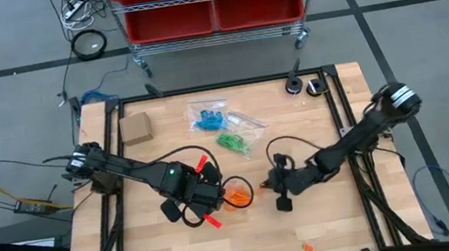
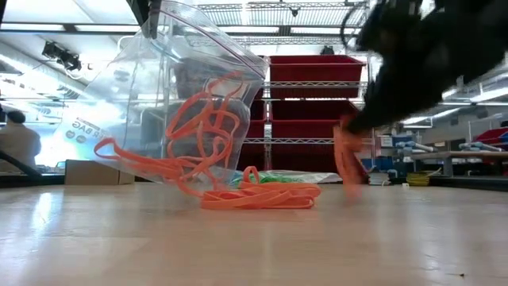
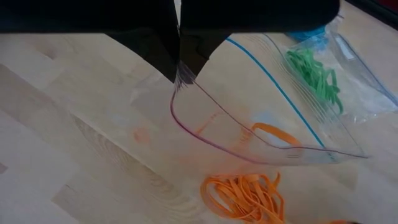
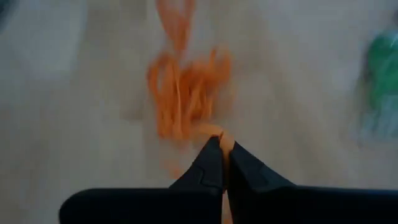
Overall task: Sort rubber bands
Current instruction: Put the orange rubber band into the transparent zip bag
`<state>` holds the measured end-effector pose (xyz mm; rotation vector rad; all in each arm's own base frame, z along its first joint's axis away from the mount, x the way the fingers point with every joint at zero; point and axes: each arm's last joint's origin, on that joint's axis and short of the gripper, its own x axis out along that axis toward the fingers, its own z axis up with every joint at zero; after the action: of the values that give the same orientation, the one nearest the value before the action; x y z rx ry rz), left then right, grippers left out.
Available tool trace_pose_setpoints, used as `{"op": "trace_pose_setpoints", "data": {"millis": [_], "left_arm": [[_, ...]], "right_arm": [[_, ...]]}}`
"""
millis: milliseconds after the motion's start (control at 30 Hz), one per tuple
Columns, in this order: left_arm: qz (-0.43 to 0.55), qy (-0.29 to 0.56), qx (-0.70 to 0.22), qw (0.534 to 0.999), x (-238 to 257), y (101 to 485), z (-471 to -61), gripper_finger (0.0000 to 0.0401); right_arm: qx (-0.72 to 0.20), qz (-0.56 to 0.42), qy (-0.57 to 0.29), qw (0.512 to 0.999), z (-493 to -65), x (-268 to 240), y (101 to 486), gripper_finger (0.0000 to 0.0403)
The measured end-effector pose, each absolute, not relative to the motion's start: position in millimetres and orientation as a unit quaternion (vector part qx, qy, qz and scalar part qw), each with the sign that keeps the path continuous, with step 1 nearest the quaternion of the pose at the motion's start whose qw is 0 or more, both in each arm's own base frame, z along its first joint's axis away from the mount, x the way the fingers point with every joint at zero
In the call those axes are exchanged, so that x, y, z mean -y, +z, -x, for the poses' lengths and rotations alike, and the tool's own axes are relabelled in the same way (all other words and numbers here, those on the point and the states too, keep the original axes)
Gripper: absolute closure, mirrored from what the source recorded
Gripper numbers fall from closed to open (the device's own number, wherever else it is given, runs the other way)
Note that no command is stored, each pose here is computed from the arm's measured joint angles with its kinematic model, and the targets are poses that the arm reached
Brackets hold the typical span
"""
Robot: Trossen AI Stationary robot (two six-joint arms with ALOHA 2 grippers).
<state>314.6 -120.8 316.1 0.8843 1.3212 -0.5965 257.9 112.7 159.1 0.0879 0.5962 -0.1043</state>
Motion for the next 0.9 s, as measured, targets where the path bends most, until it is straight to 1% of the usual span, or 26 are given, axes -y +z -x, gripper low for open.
{"op": "trace_pose_setpoints", "data": {"millis": [200,300,400,567,700,900], "left_arm": [[-0.391,-0.264,-0.583,0.661,120.9,316.1,-314.8,0.04],[-0.391,-0.264,-0.583,0.662,120.9,316.2,-314.8,0.04],[-0.391,-0.264,-0.583,0.662,120.9,316.2,-314.9,0.04],[-0.391,-0.264,-0.582,0.662,120.9,316.2,-315.0,0.04],[-0.391,-0.264,-0.583,0.662,120.9,316.2,-314.9,0.04],[-0.391,-0.263,-0.58,0.665,120.8,316.3,-315.7,0.04]], "right_arm": [[-0.201,-0.041,-0.038,0.978,-248.0,-106.4,206.5,0.0402],[-0.143,-0.029,-0.038,0.989,-249.0,-103.2,223.6,0.0402],[-0.1,-0.017,-0.045,0.994,-254.9,-98.2,233.0,0.0402],[-0.095,0.008,-0.059,0.994,-271.5,-91.8,238.6,0.0403],[-0.088,0.01,-0.041,0.995,-291.7,-89.7,241.1,0.0403],[-0.1,0.03,-0.005,0.995,-336.5,-90.1,237.8,0.0403]]}}
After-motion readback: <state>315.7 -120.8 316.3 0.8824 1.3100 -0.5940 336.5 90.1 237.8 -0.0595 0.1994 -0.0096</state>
